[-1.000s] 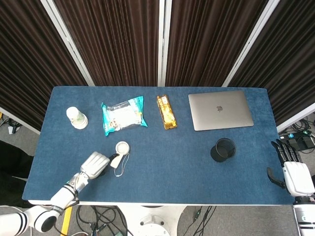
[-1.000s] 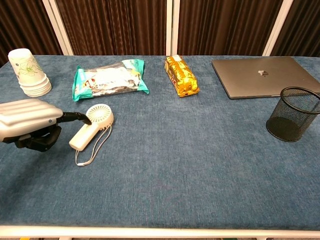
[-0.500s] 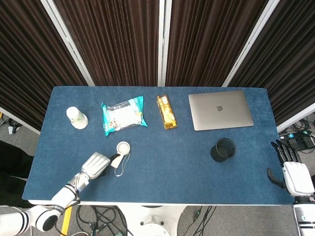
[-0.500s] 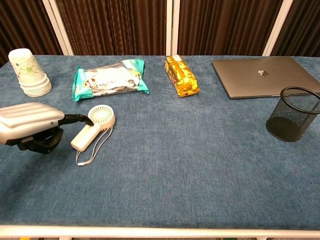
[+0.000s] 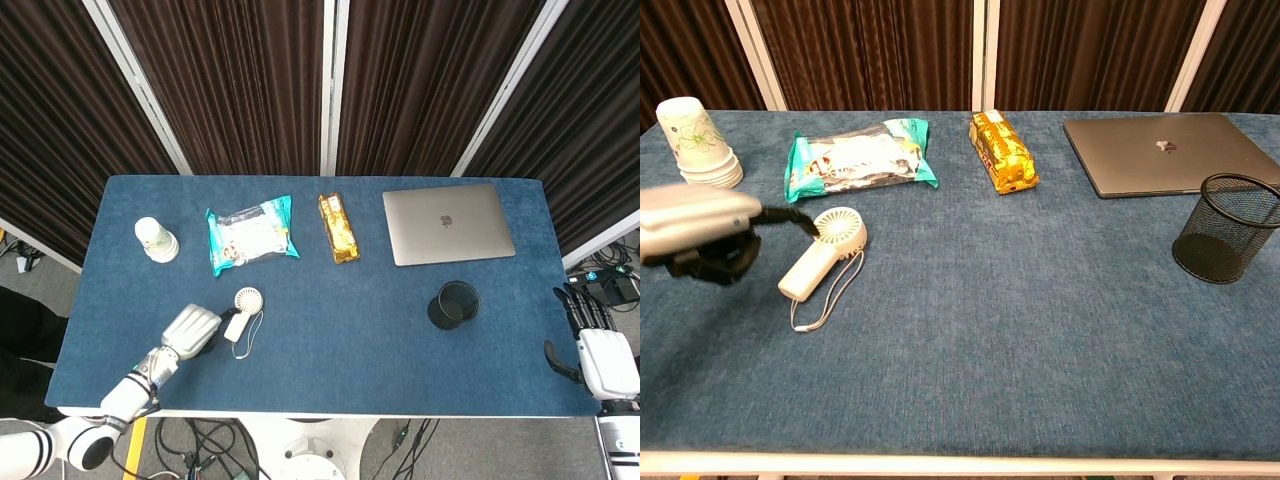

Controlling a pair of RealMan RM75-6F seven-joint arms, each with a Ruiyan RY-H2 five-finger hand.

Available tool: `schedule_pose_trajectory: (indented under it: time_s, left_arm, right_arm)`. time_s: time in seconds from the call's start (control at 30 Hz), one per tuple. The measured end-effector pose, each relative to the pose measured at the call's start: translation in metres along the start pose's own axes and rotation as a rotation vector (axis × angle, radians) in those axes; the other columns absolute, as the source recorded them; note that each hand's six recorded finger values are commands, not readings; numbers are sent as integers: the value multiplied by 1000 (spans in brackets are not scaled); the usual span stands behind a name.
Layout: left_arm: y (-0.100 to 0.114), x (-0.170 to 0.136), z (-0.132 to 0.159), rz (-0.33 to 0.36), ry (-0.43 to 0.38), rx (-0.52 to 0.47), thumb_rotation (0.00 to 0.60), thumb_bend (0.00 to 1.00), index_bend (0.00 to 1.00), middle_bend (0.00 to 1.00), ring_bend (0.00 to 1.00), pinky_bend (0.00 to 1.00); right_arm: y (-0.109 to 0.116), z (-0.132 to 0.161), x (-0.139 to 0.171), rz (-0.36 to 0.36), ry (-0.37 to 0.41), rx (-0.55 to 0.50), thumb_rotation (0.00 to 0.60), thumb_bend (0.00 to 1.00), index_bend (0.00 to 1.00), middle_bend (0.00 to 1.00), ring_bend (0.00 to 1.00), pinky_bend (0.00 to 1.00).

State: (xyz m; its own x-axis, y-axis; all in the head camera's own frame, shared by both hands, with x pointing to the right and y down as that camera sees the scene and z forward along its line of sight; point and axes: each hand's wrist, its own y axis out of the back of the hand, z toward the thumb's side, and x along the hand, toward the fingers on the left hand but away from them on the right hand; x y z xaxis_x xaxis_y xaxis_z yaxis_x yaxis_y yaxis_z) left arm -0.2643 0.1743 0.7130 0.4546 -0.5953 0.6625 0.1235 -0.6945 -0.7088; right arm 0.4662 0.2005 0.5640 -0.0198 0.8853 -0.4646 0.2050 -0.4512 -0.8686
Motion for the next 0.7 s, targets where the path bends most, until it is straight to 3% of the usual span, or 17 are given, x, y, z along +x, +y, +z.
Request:
schedule_pose_trajectory:
  time_s: [0.27,0.33,0.4,0.53,0.7]
  left_arm:
    - [36,-19,-17,113,56,-19,600,879,186,843,839,844]
    - [44,-27,-25,156,80,-33,600,841,186,765,760,802]
    - [51,-36,-33,204,105,-46,600,766,186,623,594,716]
    - [69,-70,-62,335,196,-67,600,527,172,342,268,495]
    - [81,-126,-107,429,338,-74,600,260,163,149,65,240]
  right_arm:
    - [3,1,1,-7,10,-7,600,367,0,0,0,0]
    - [4,2,1,-13,19,-5,600,367,0,0,0,0]
    - [6,3,1,-23,30,2,600,367,0,0,0,0]
    - [7,6,2,-43,52,25,600,367,0,0,0,0]
    - [1,6,4,-56,66,48,600,364,0,0,0,0]
